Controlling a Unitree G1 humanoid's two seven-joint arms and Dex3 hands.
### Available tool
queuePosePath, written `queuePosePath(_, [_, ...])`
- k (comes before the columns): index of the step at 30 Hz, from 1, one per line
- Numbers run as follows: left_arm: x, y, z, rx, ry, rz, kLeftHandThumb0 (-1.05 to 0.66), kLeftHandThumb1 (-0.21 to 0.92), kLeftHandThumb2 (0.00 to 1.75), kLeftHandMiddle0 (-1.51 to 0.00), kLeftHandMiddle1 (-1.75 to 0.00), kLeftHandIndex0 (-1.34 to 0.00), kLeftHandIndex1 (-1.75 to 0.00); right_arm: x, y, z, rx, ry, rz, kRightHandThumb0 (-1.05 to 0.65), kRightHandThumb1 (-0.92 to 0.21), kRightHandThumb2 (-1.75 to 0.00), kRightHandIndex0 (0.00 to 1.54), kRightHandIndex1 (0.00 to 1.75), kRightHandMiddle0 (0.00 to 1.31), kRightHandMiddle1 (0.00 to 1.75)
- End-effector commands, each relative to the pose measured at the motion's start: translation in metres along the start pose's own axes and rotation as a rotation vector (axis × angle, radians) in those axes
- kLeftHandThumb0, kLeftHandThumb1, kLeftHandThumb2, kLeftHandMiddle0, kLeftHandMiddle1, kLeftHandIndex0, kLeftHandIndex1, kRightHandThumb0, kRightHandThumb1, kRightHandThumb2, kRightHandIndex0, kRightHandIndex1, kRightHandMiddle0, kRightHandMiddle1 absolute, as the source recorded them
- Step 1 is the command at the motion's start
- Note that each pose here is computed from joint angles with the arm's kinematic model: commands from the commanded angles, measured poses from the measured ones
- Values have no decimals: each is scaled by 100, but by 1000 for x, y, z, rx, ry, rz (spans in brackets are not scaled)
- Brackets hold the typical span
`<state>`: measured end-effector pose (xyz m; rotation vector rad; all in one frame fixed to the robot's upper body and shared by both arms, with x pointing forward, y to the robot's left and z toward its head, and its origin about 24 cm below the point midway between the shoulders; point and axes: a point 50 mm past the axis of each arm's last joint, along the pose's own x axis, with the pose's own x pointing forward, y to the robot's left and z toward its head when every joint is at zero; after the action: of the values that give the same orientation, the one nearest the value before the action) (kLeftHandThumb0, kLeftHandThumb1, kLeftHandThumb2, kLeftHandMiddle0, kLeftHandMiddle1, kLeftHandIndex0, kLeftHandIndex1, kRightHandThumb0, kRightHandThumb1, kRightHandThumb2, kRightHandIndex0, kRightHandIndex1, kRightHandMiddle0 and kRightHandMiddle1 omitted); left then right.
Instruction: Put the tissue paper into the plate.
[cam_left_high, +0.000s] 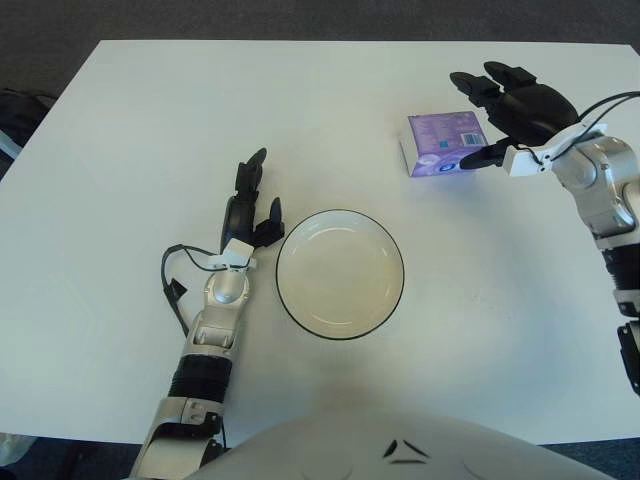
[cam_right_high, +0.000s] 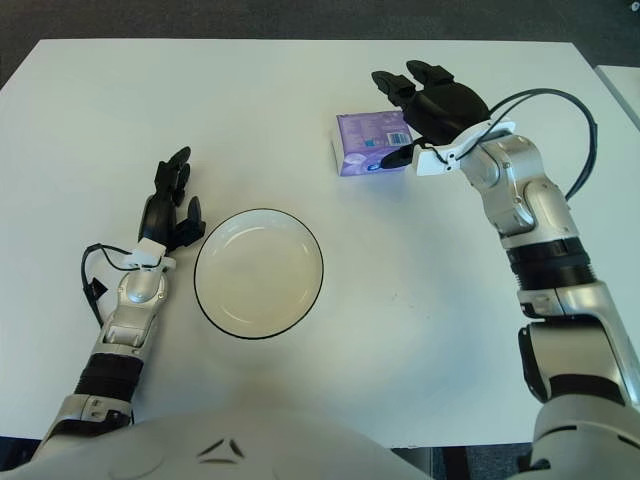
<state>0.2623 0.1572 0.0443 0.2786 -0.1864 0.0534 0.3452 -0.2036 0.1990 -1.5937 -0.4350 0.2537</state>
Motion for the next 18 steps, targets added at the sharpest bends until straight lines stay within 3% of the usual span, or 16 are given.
queuePosePath(1, [-17,-4,-27,20,139,-21,-66,92,86,-31,-6,0,-63,8,9,1,-25,-36,-13,-105,-92,-28,0,0,0,0])
queuePosePath(18, [-19,-3,-28,16,138,-19,-68,92,86,-30,-6,0,-64,15,8,13,-52,-143,-53,-105,-92,-28,0,0,0,0])
